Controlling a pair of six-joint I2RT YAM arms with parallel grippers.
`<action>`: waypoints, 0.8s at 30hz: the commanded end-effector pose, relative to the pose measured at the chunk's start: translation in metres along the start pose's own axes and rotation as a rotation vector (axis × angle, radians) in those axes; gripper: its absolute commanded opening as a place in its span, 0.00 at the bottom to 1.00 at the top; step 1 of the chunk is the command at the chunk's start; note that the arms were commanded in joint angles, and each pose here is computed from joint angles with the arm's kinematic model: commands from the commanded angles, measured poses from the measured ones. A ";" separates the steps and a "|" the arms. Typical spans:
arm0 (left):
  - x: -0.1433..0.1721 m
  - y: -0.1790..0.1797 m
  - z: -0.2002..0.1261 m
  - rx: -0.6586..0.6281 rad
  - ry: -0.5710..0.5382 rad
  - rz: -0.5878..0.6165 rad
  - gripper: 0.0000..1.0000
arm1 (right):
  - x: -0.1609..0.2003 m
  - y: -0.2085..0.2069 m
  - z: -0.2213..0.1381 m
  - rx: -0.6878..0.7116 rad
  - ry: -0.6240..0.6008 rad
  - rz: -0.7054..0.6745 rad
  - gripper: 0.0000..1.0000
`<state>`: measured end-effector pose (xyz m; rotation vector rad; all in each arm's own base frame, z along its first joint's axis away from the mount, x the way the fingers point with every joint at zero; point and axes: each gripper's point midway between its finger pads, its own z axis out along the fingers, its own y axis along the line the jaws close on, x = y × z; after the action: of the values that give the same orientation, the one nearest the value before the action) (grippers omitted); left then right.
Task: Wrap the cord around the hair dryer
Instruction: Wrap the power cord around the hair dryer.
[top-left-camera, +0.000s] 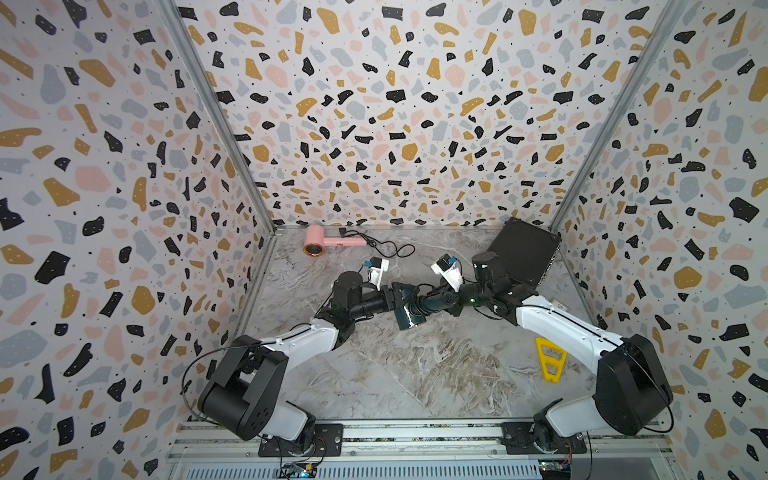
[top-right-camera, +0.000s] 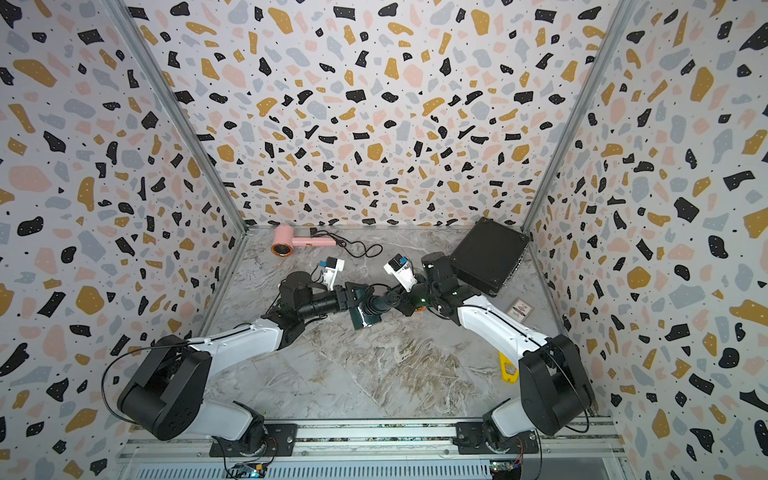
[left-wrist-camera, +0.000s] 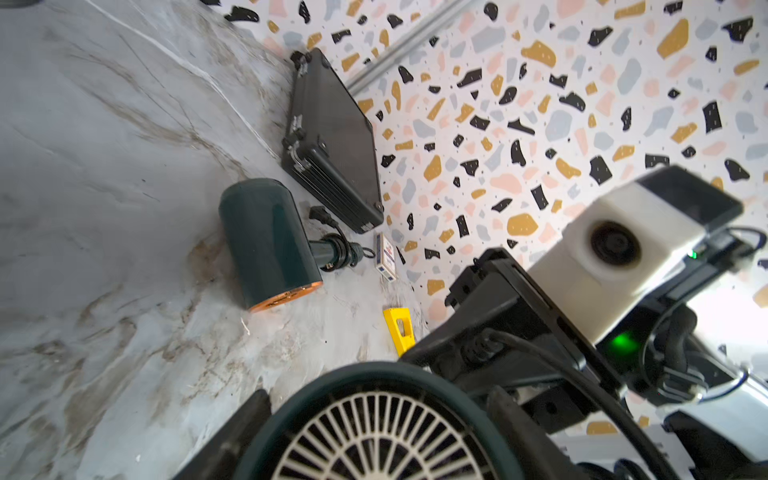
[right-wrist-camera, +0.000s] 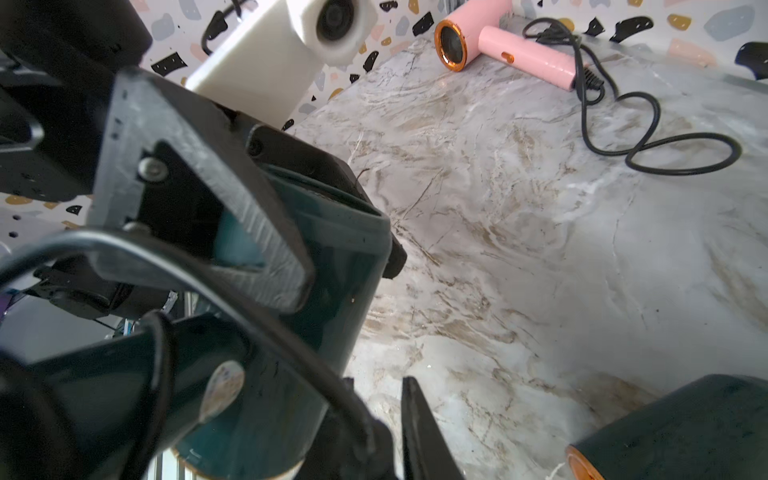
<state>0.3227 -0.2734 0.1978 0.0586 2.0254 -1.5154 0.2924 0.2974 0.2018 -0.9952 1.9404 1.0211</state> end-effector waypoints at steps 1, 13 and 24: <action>-0.037 -0.012 -0.007 0.036 -0.197 -0.036 0.00 | -0.030 0.006 -0.010 -0.005 -0.141 -0.001 0.00; -0.050 0.022 -0.017 -0.153 -0.303 -0.145 0.00 | 0.002 0.016 0.013 -0.039 -0.103 0.064 0.00; -0.055 0.001 -0.013 -0.073 -0.283 -0.238 0.00 | 0.025 0.013 0.037 -0.041 -0.076 0.126 0.00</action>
<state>0.3528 -0.2389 0.1605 -0.4467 2.1013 -1.3504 0.2866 0.3238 0.1749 -0.8575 1.9329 1.1292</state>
